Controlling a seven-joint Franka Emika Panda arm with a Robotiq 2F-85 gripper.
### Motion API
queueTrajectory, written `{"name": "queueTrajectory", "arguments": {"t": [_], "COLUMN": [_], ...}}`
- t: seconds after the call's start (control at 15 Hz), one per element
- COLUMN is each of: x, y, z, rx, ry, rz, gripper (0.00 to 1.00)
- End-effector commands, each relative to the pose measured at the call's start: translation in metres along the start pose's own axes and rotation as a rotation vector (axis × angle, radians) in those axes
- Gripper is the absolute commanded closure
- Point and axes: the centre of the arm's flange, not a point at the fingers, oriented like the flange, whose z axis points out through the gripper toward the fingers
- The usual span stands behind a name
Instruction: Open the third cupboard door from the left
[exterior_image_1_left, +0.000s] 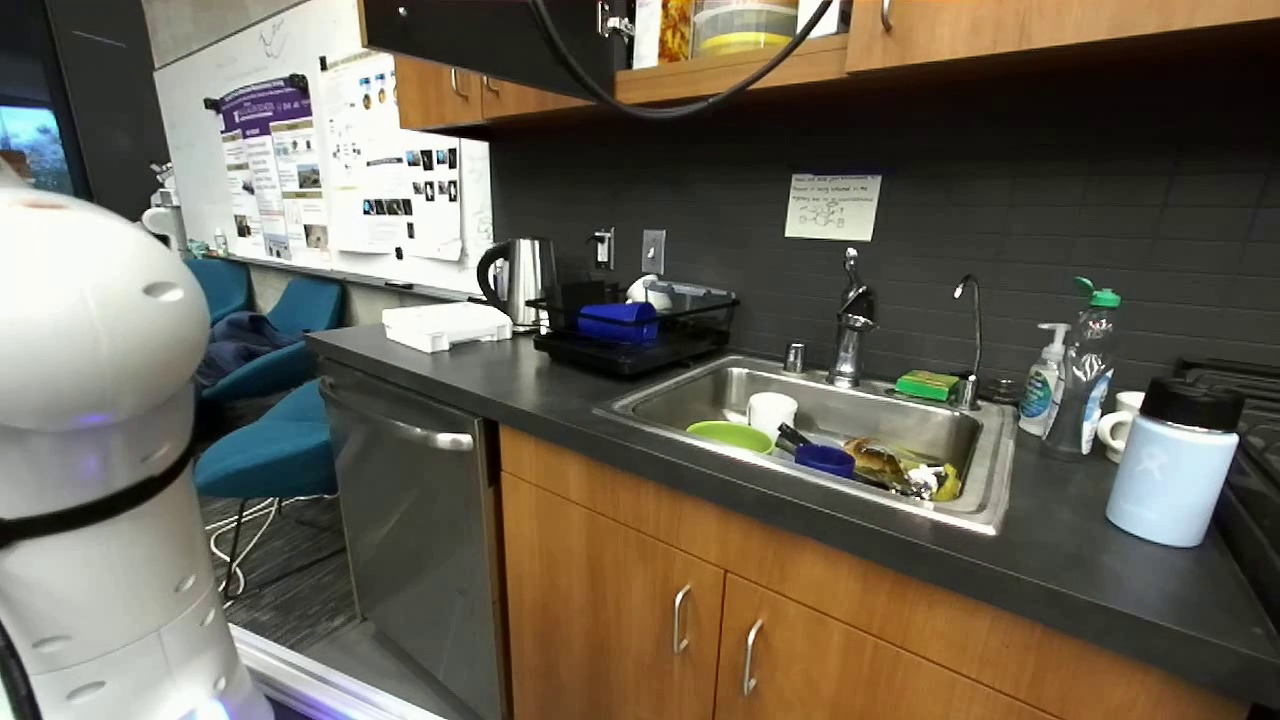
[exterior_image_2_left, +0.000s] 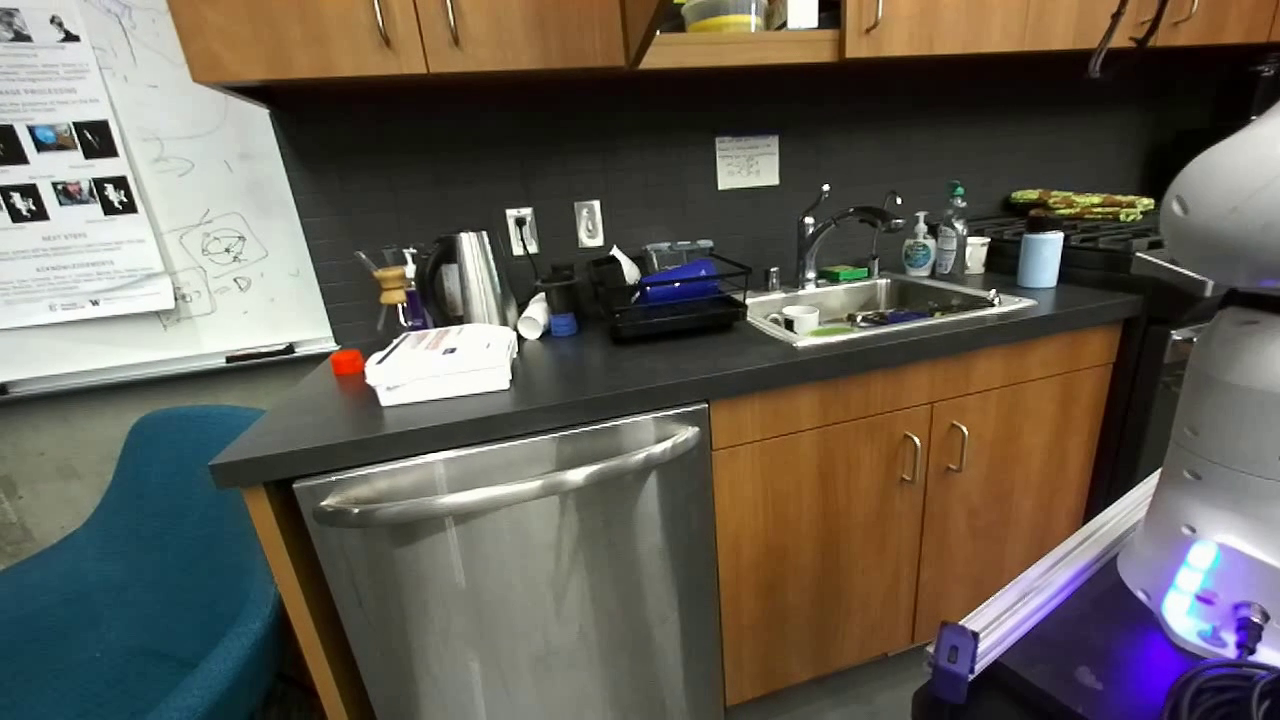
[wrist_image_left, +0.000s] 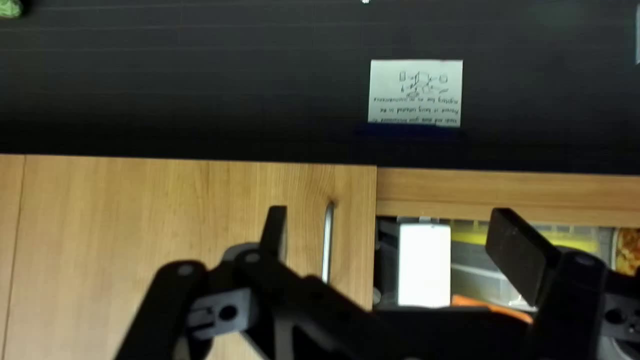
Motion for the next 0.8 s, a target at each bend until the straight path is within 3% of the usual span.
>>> {"name": "queueTrajectory", "arguments": {"t": [0.0, 0.53, 0.73], "x": [0.006, -0.034, -0.046], "y": [0.043, 0.124, 0.129], "z": [0.015, 0.046, 0.053], "rx": [0.082, 0.202, 0.272], "ry": [-0.127, -0.368, -0.423], "rz": [-0.141, -0.501, -0.636], "gripper": [0.00, 0.00, 0.00]}}
